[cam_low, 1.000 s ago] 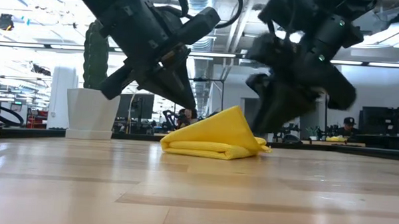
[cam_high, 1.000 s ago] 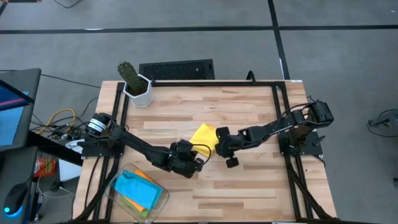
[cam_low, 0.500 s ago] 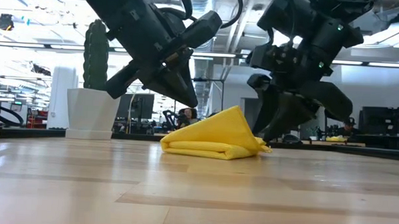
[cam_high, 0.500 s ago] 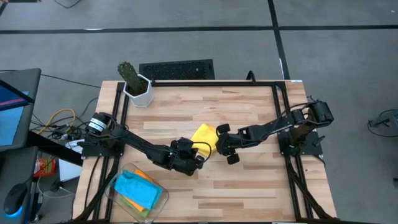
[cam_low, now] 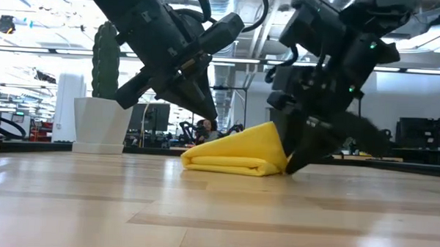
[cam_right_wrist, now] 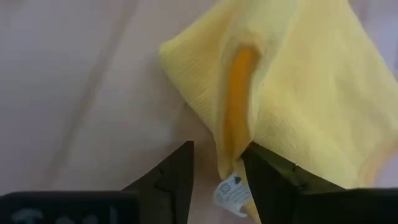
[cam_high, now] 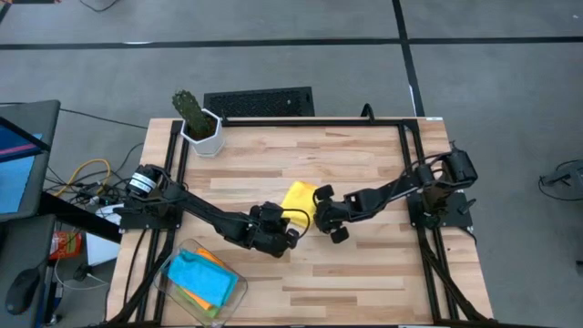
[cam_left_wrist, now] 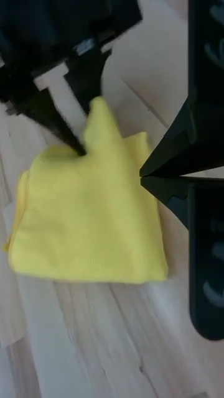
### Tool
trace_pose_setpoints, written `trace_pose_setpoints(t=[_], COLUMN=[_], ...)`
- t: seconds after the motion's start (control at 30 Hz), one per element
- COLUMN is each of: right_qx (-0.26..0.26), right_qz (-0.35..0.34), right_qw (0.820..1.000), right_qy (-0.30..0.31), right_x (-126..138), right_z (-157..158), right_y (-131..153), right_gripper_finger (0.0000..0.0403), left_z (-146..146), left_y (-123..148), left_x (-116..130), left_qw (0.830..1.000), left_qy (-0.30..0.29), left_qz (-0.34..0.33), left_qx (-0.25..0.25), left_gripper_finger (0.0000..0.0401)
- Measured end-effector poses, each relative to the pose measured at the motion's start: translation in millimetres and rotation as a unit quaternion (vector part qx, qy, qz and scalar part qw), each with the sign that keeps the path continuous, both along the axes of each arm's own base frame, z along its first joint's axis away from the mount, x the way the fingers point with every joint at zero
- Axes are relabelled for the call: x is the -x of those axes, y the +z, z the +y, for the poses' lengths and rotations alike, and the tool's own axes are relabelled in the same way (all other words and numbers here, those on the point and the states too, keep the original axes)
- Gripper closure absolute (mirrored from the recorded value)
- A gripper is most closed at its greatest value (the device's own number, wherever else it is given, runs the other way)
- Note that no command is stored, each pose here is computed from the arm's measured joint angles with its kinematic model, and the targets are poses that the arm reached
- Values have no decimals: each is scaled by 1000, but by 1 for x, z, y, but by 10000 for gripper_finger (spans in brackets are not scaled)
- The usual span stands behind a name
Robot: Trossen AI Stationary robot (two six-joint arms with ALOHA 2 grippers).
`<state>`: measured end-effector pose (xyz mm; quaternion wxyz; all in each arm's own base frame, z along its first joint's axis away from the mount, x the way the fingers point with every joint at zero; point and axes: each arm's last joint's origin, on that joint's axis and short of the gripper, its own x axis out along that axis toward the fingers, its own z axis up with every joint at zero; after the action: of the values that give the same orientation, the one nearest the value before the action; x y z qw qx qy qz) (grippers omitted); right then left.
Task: Fold microfiber towels
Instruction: Fold the yellow microfiber towel
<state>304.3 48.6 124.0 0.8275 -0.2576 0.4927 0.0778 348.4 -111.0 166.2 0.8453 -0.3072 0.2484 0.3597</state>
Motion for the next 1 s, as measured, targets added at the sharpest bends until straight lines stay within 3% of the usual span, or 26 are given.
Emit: trace_pose_setpoints(t=[0.13,0.4,0.57,0.83,1.0], right_qx=[12,22,61,229,200], right_qz=[9,3,-2,-68,-99], right_qw=[1000,1000,998,971,975], right_qy=[-6,13,19,-3,20], right_x=[1,5,3,-17,-23], right_z=[-1,-2,-6,-6,-5], right_y=[-2,9,11,37,34], right_gripper_finger=[270,387,388,393,397], left_z=[0,0,0,0,-4], left_y=[0,0,0,0,-1], left_x=[0,0,0,0,1], left_qw=[1000,1000,1000,1000,1000], left_qy=[-4,-10,-10,-12,-17], left_qz=[3,7,6,8,10], left_qx=[1,-3,-3,-4,-3], left_gripper_finger=[401,401,401,401,401])
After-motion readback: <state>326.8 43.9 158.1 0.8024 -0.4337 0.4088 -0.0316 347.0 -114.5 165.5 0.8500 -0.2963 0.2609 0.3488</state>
